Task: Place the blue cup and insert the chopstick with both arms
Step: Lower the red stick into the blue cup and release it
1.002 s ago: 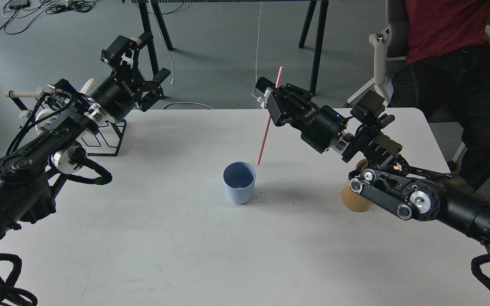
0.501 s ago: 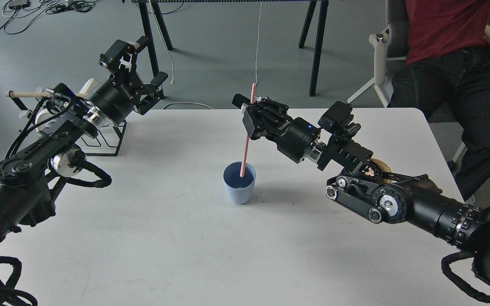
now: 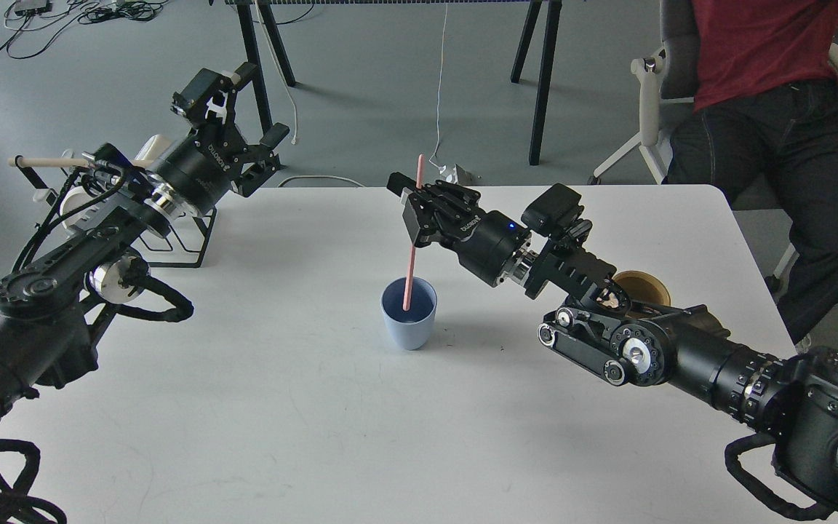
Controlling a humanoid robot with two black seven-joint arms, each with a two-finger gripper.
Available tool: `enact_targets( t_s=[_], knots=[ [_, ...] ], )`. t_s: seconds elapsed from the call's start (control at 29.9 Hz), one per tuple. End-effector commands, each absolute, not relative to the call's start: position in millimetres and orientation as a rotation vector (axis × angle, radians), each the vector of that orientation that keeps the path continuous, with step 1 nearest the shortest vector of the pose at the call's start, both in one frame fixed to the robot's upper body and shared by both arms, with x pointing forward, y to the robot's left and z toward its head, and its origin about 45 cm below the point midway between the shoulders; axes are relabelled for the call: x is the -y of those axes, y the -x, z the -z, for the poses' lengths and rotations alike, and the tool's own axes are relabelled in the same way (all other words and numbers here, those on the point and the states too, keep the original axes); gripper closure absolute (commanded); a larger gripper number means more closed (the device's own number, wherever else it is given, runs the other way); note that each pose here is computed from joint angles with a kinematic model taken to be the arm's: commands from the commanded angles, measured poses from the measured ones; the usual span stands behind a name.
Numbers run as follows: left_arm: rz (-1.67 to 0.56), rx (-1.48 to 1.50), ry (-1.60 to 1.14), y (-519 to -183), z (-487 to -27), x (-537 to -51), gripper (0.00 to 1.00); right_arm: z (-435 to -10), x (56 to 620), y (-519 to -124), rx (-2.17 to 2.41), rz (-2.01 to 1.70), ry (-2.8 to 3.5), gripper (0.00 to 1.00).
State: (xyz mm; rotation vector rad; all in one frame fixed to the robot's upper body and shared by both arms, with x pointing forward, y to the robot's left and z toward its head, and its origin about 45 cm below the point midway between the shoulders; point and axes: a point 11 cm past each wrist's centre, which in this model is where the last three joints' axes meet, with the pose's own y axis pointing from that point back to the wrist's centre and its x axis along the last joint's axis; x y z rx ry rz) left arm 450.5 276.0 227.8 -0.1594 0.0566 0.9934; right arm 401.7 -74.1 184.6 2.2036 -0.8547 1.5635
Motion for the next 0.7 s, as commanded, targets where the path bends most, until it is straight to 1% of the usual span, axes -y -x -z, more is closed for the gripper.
enact_targets(
  t_s=[0.0, 0.23, 0.47, 0.53, 0.57, 0.67],
  knots=[
    [-0.993, -0.057, 0.16, -450, -228, -276, 0.01, -181, 73, -401, 0.847, -1.558, -2.202, 1.0],
    [-0.993, -0.057, 0.16, -450, -228, -276, 0.01, -171, 78, -403, 0.826, -1.542, -2.171, 0.99],
    [-0.995, -0.063, 0.157, -449, -225, -276, 0.01, -159, 88, -403, 0.802, -1.521, -2.137, 0.93],
    [-0.995, -0.063, 0.157, -449, -225, -276, 0.01, -158, 88, -403, 0.804, -1.518, -2.138, 0.88],
    [-0.995, -0.063, 0.157, -449, -225, -276, 0.01, -158, 88, -403, 0.807, -1.514, -2.139, 0.84],
    [-0.995, -0.063, 0.157, -449, -225, -276, 0.01, -159, 88, -404, 0.819, -1.509, -2.143, 0.61]
  ],
)
